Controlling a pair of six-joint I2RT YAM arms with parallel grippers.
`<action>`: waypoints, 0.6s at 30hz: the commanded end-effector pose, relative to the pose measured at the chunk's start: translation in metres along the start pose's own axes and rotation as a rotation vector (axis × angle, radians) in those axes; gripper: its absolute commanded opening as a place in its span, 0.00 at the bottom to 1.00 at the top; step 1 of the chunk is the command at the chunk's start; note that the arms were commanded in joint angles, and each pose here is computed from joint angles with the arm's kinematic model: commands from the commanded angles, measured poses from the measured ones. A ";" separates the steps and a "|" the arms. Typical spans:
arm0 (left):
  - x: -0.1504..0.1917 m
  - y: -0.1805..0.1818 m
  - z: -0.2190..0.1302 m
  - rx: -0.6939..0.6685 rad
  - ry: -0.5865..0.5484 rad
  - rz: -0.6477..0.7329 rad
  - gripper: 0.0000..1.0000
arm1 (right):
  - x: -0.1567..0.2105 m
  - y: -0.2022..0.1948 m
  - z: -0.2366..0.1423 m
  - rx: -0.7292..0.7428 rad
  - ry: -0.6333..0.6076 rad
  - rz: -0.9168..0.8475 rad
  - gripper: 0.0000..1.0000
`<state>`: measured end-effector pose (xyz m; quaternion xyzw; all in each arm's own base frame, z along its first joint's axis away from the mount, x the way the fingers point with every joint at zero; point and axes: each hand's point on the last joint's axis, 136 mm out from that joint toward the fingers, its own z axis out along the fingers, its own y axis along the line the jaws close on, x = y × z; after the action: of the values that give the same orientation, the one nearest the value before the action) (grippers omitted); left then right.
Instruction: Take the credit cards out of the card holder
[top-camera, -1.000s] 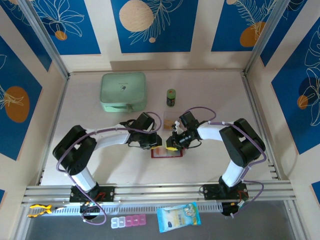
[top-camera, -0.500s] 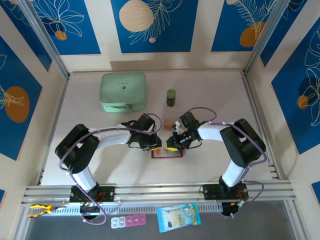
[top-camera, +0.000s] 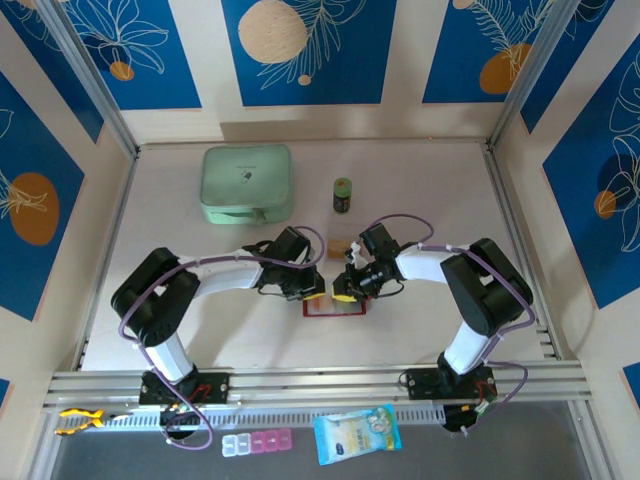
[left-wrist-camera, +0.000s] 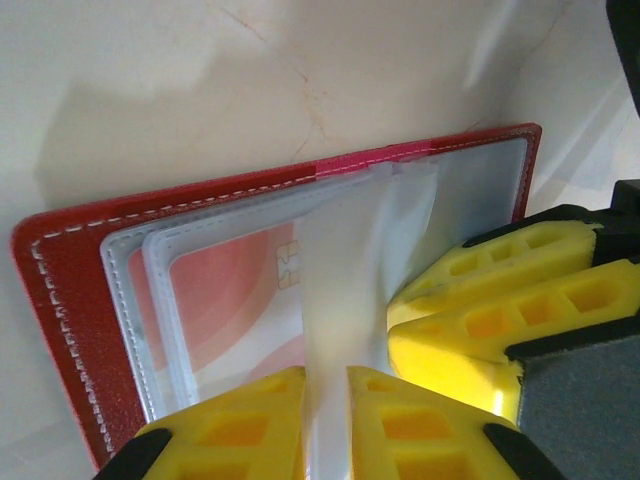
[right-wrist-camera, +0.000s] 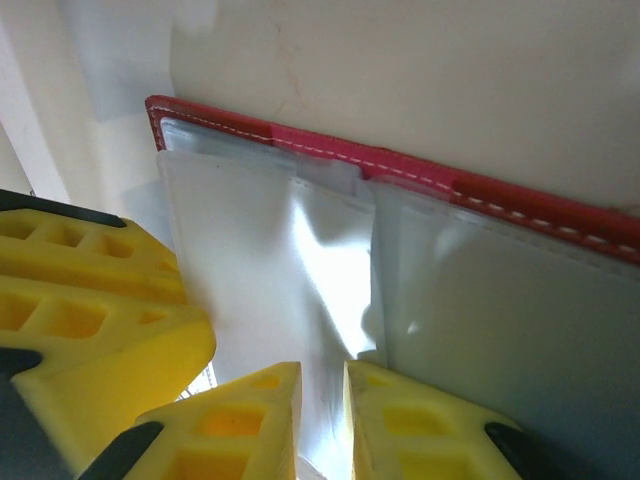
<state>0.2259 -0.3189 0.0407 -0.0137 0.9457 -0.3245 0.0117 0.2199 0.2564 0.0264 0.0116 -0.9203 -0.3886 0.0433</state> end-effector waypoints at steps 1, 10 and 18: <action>0.005 -0.007 -0.002 0.018 0.020 0.007 0.17 | 0.005 0.005 -0.009 -0.006 -0.008 -0.004 0.22; 0.003 -0.019 -0.008 0.028 0.022 0.028 0.19 | 0.001 0.018 -0.036 0.007 -0.101 -0.035 0.26; 0.001 -0.042 -0.007 0.049 0.031 0.067 0.24 | -0.002 0.008 -0.062 0.050 -0.164 0.007 0.26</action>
<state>0.2303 -0.3384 0.0649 0.0052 0.9394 -0.3423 0.0183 0.2362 0.2310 0.0784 -0.0055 -0.9229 -0.3827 -0.0427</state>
